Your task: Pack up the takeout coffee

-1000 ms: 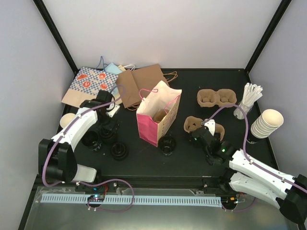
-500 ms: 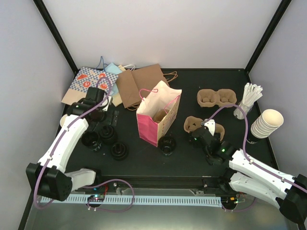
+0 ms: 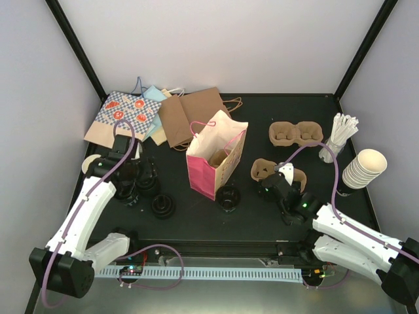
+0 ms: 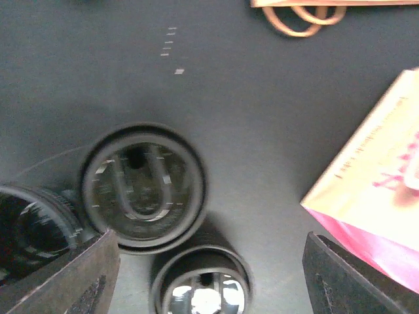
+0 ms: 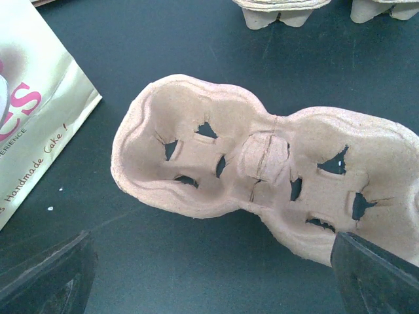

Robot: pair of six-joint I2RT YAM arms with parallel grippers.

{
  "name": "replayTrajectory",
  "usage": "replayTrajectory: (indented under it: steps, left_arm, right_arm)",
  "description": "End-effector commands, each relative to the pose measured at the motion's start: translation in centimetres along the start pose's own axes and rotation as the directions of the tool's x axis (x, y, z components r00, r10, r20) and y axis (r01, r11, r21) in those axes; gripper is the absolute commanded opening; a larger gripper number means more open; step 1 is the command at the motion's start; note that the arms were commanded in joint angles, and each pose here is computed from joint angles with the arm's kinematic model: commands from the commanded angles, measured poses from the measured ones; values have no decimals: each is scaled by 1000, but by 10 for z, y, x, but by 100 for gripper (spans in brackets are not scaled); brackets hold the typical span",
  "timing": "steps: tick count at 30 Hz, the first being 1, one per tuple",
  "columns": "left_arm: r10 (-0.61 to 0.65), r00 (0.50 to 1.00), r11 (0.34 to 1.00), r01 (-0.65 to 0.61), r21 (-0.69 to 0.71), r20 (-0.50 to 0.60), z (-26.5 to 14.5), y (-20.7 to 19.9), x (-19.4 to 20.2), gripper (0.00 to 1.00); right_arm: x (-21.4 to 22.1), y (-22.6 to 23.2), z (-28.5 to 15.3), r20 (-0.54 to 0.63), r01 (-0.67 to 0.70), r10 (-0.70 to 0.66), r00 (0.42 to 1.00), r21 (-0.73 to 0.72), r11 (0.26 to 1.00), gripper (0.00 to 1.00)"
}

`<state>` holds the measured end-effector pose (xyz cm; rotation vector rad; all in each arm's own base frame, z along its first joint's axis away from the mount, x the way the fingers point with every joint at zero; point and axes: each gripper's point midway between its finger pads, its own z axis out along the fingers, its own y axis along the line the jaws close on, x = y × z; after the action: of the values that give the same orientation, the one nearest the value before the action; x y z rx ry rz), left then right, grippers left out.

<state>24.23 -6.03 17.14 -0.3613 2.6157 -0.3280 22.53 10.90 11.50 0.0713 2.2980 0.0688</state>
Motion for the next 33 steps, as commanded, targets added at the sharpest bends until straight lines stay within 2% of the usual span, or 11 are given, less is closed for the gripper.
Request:
replayTrajectory:
  steps: [1, 5, 12, 17, 22, 25, 31, 33]
  left_arm:
    - [-123, 990, 959, 137, -249, 72, -6, 40, -15, 81]
    - [-177, 984, 921, 178, -346, 36, -2, 51, -13, 87]
    - [-314, 949, 920, 295, -257, -36, 14, 29, -1, 85]
    - [-372, 928, 896, 362, -257, 10, 10, 18, 1, 87]
    - [-442, 896, 851, 432, -299, 38, 5, 20, 7, 99]
    - [-502, 862, 819, 499, -283, 67, 4, 22, 10, 99]
    - [-547, 836, 817, 544, -191, 44, 10, 5, 8, 99]
    - [-561, 827, 806, 556, -202, 38, 11, 1, 14, 99]
  right_arm:
    - [-11, 3, -3, 32, -21, 21, 999, -10, 1000, 100]
    - [-11, 2, -3, 34, -23, 24, 999, -9, 1000, 100]
    - [-11, 2, -3, 36, -25, 25, 999, -7, 1000, 100]
    - [-12, 2, -4, 37, -27, 28, 999, -8, 1000, 100]
    - [-12, 2, -4, 40, -29, 29, 999, -10, 1000, 100]
    - [-13, 1, -5, 43, -32, 32, 999, -13, 999, 100]
    - [-13, 1, -7, 52, -36, 38, 998, -27, 999, 100]
    - [-14, 1, -7, 55, -38, 40, 998, -30, 999, 100]
